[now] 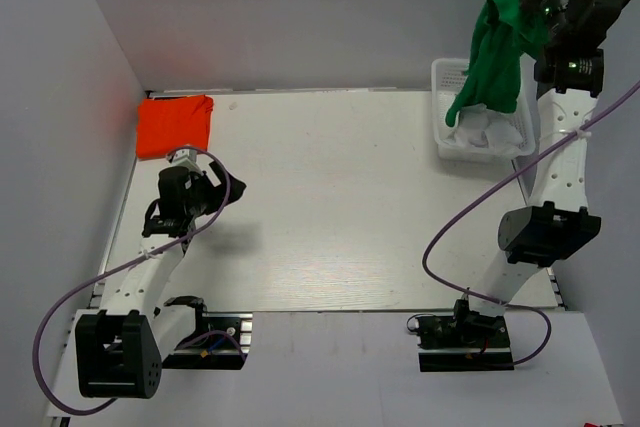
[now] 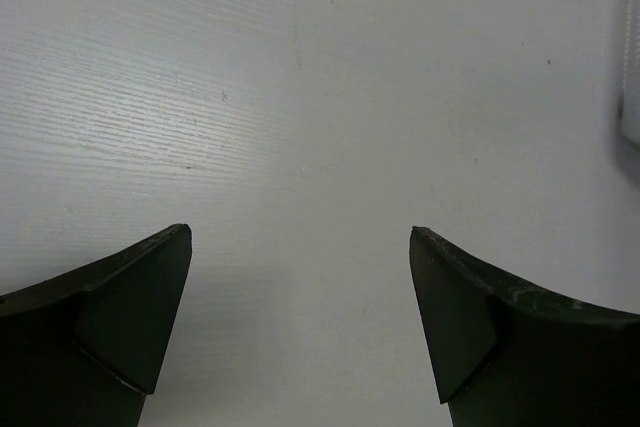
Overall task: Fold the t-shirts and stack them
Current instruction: Move the tshirt to the center of the board
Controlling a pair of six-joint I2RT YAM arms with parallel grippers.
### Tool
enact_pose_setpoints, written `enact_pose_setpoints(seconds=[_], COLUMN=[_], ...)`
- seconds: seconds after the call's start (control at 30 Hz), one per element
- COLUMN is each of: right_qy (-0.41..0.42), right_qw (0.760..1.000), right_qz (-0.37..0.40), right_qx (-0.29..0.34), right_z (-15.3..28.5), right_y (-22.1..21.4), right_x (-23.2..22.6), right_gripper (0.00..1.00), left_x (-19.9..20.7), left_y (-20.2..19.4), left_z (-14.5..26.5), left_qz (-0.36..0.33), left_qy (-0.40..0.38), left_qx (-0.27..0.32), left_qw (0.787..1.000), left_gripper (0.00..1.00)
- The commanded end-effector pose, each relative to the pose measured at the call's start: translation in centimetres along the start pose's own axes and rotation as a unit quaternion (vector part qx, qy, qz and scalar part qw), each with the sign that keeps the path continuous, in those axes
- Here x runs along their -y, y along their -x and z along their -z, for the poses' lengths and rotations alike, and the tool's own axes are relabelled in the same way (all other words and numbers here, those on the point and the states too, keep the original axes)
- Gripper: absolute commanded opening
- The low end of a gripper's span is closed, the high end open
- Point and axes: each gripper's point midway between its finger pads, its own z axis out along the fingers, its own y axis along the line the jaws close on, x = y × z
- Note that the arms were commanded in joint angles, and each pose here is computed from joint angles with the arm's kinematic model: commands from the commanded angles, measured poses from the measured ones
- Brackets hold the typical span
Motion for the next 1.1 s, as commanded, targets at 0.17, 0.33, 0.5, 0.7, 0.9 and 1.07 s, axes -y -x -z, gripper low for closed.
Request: enact_pose_setpoints(seconds=[0.17,0.33,0.5,0.7,0.9,1.07], right_qy=[0.428,0.584,0.624,0.624,0.314,0.118], right_qw=[0.897,0.803,0.770,0.762,0.894,0.927], right_qz=[-0.108,-0.117,-0.133,-0.166,-0.217,-0.150], right_qx=[0.025,0.011,0.027,-0.051,-0.235,-0.324], right_z=[10.3,15.7,17.3,16.7,14.7,18.3], right_y=[9.0,9.2,10.5,2.6,-21.6,-30.3], right_x=[-18.8,-24.3,-27.8,-29.0,-22.5,-16.1], right_gripper=[0.00,0.00,0.00,0.00,0.90,0.90], left_x=[3.9,5.8,5.7,4.5,1.5,-1.1], left_y=[2.4,2.8,2.5,2.6,1.4,0.0], left_z=[1.8,2.3,2.4,3.2,4.8,5.9], left_qz=[-0.001,0.010,0.032,0.083,0.194,0.205], left_qy=[-0.078,-0.129,-0.121,-0.071,0.016,0.076], left_qx=[0.036,0.033,0.028,0.041,0.059,0.072], left_qw=[0.996,0.991,0.992,0.993,0.979,0.973], left_gripper=[1.00,1.00,1.00,1.00,1.00,1.00])
